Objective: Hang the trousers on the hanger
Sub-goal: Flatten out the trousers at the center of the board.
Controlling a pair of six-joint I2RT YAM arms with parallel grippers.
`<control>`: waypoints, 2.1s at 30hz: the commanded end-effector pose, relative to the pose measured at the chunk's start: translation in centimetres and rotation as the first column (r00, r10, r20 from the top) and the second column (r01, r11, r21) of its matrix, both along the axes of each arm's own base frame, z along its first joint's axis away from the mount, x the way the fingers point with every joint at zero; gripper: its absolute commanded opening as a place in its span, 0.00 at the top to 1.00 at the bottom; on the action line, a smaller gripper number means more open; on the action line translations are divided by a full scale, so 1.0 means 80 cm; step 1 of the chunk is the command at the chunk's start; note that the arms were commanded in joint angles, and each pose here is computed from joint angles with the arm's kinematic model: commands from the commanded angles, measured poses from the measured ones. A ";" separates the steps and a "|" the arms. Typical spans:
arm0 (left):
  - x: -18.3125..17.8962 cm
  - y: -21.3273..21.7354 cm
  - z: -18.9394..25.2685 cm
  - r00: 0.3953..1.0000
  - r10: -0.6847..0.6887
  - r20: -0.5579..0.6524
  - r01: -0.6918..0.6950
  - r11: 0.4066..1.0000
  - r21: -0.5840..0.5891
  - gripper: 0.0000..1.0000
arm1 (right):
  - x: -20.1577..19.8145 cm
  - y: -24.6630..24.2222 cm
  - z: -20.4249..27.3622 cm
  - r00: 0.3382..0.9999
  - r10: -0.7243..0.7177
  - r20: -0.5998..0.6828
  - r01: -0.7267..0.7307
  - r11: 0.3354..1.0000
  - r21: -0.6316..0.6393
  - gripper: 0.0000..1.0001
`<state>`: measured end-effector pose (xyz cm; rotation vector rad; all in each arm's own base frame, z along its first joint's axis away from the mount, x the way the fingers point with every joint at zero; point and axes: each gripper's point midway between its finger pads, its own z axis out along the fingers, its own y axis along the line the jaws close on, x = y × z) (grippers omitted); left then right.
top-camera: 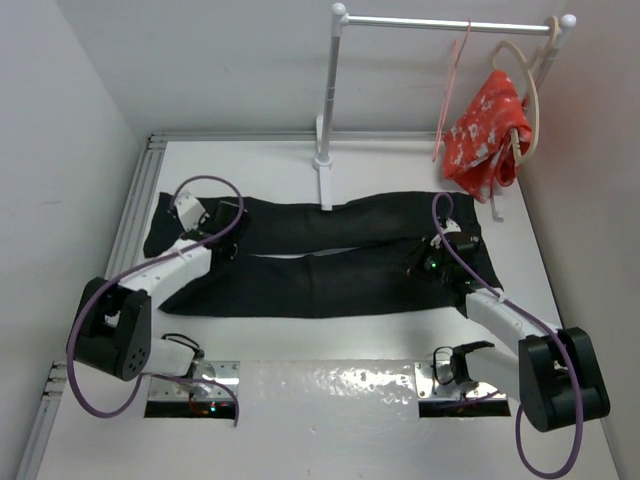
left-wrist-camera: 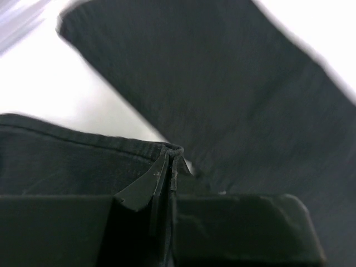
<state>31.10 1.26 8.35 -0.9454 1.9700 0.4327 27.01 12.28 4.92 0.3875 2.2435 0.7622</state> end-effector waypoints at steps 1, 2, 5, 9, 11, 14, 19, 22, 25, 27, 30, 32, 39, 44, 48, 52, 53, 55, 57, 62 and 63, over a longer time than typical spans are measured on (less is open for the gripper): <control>0.018 0.039 0.045 0.989 0.123 0.079 -0.126 0.991 0.033 1.00 | 0.018 0.004 0.025 0.997 0.011 0.081 -0.010 1.000 -0.007 0.95; 0.016 0.056 0.043 0.986 0.156 0.058 -0.159 0.986 0.046 1.00 | 0.019 0.003 0.023 0.997 0.009 0.075 -0.008 1.000 -0.008 0.95; 0.013 0.085 0.038 0.976 0.218 0.011 -0.218 0.973 0.071 1.00 | 0.017 0.008 0.023 0.997 0.023 0.070 -0.024 1.000 0.007 0.95; -0.011 0.121 0.018 0.945 0.318 -0.079 -0.304 0.940 0.157 1.00 | 0.018 0.004 0.021 0.998 0.012 0.069 -0.012 1.000 -0.006 0.95; -0.020 0.136 0.007 0.920 0.371 -0.127 -0.345 0.920 0.186 1.00 | 0.018 0.007 0.024 0.997 0.023 0.074 -0.023 1.000 0.003 0.95; -0.017 0.157 0.010 0.898 0.409 -0.163 -0.368 0.901 0.231 1.00 | 0.017 0.008 0.027 0.996 0.024 0.084 -0.025 1.000 0.008 0.95; 0.003 0.202 0.042 0.862 0.468 -0.195 -0.399 0.864 0.307 0.98 | 0.016 0.014 0.031 0.995 0.043 0.090 -0.044 0.999 0.015 0.95; 0.026 0.219 0.050 0.872 0.432 -0.230 -0.363 0.886 0.287 0.82 | 0.016 0.015 0.031 0.995 0.047 0.089 -0.048 0.999 0.013 0.95; 0.041 0.218 0.059 0.889 0.388 -0.243 -0.323 0.908 0.268 0.61 | 0.015 0.017 0.033 0.994 0.052 0.094 -0.054 0.998 0.015 0.94; 0.042 0.214 0.062 0.905 0.363 -0.224 -0.318 0.924 0.212 0.57 | 0.015 0.018 0.032 0.994 0.054 0.091 -0.056 0.998 0.014 0.95; 0.030 0.200 0.054 0.929 0.319 -0.189 -0.307 0.947 0.090 0.68 | 0.015 0.019 0.033 0.994 0.059 0.093 -0.060 0.998 0.012 0.94; 0.004 0.190 0.031 0.926 0.313 -0.211 -0.315 0.949 0.028 0.73 | 0.015 0.018 0.035 0.994 0.059 0.095 -0.061 0.998 0.012 0.95; -0.091 0.177 -0.019 0.921 0.334 -0.201 -0.381 0.880 -0.283 1.00 | 0.014 0.022 0.045 0.990 0.072 0.118 -0.075 0.997 0.024 0.94; -0.144 0.183 -0.032 0.887 0.389 -0.251 -0.456 0.827 -0.329 0.95 | 0.012 0.027 0.042 0.991 0.086 0.106 -0.090 0.995 0.042 0.94; -0.161 0.166 -0.071 0.891 0.337 -0.303 -0.448 0.758 -0.474 0.70 | 0.013 0.022 0.044 0.991 0.073 0.116 -0.076 0.997 0.025 0.94; -0.173 0.173 -0.065 0.866 0.391 -0.311 -0.496 0.746 -0.443 0.66 | 0.013 0.022 0.043 0.991 0.074 0.112 -0.077 0.997 0.023 0.94; -0.180 0.182 -0.059 0.856 0.422 -0.297 -0.515 0.739 -0.435 0.64 | 0.014 0.022 0.043 0.991 0.074 0.112 -0.077 0.997 0.023 0.94; -0.188 0.188 -0.053 0.845 0.446 -0.294 -0.534 0.725 -0.435 0.64 | 0.014 0.023 0.041 0.991 0.077 0.106 -0.080 0.997 0.024 0.94; -0.193 0.188 -0.055 0.833 0.459 -0.308 -0.552 0.713 -0.432 0.62 | 0.013 0.022 0.041 0.991 0.080 0.104 -0.082 0.996 0.019 0.94; -0.201 0.179 -0.077 0.801 0.447 -0.398 -0.594 0.672 -0.442 0.60 | 0.014 0.018 0.045 0.991 0.071 0.117 -0.072 0.997 0.002 0.94; -0.201 0.179 -0.080 0.801 0.447 -0.399 -0.595 0.670 -0.443 0.60 | 0.014 0.018 0.045 0.991 0.072 0.116 -0.073 0.997 0.001 0.94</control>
